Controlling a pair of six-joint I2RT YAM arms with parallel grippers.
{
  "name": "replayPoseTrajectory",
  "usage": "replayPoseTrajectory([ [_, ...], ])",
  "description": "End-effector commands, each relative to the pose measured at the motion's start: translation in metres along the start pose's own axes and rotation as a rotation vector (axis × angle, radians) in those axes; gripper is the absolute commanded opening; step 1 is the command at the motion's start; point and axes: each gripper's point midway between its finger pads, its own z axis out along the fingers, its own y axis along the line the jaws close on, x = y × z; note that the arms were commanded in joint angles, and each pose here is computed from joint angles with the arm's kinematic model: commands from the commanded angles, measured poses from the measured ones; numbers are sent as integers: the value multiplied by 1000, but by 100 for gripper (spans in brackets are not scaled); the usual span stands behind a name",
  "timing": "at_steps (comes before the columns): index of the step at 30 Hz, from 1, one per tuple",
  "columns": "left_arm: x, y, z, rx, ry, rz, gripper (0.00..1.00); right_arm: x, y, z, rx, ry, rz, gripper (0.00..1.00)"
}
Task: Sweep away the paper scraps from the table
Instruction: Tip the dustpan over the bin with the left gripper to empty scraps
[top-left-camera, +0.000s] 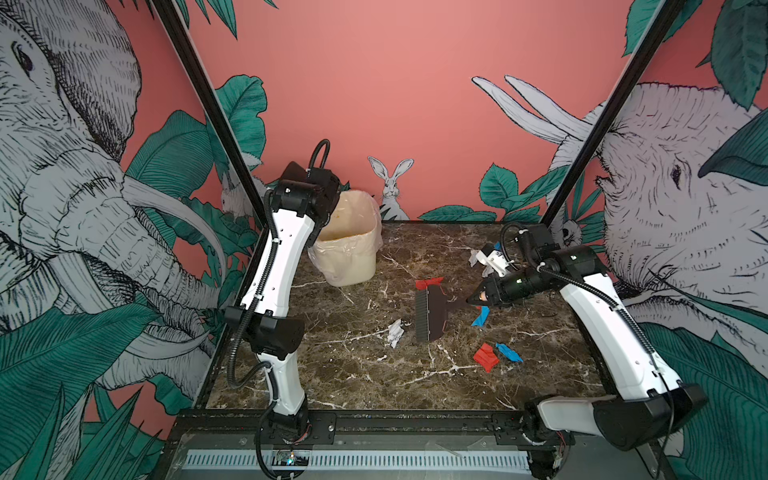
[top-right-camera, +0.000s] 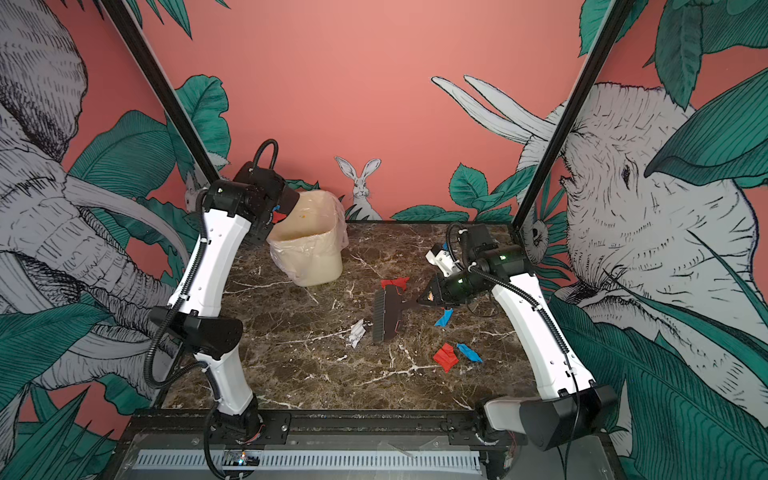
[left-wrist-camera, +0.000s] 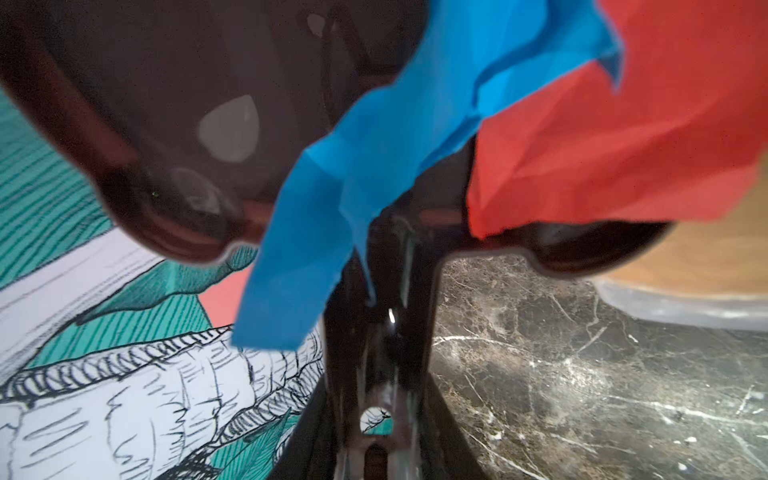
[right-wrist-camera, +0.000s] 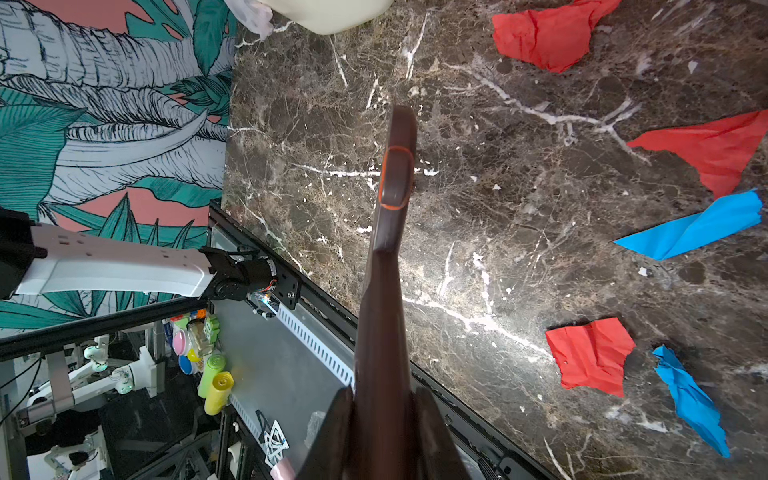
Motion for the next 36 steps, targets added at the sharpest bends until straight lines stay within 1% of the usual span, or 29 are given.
replayPoseTrajectory([
  [1,21,8,-2,-66,86,133,0,-1,9,-2,-34,-7,-15,0],
  [10,14,18,-6,-188,75,238,0,-1,10,-3,-32,1,-13,0],
  [17,1,26,-11,-286,39,322,0,0,11,-3,-31,4,-11,0],
  [27,-28,32,-27,-436,-31,452,0,0,13,-6,-26,-1,-18,0],
  [30,-38,32,-32,-512,-38,514,0,1,13,-7,-23,-2,-18,0],
  [33,-51,35,-41,-593,-69,549,0,1,13,-8,-19,-2,-22,0],
  [36,-55,37,-46,-620,-81,580,0,0,13,-8,-19,-2,-23,0],
])
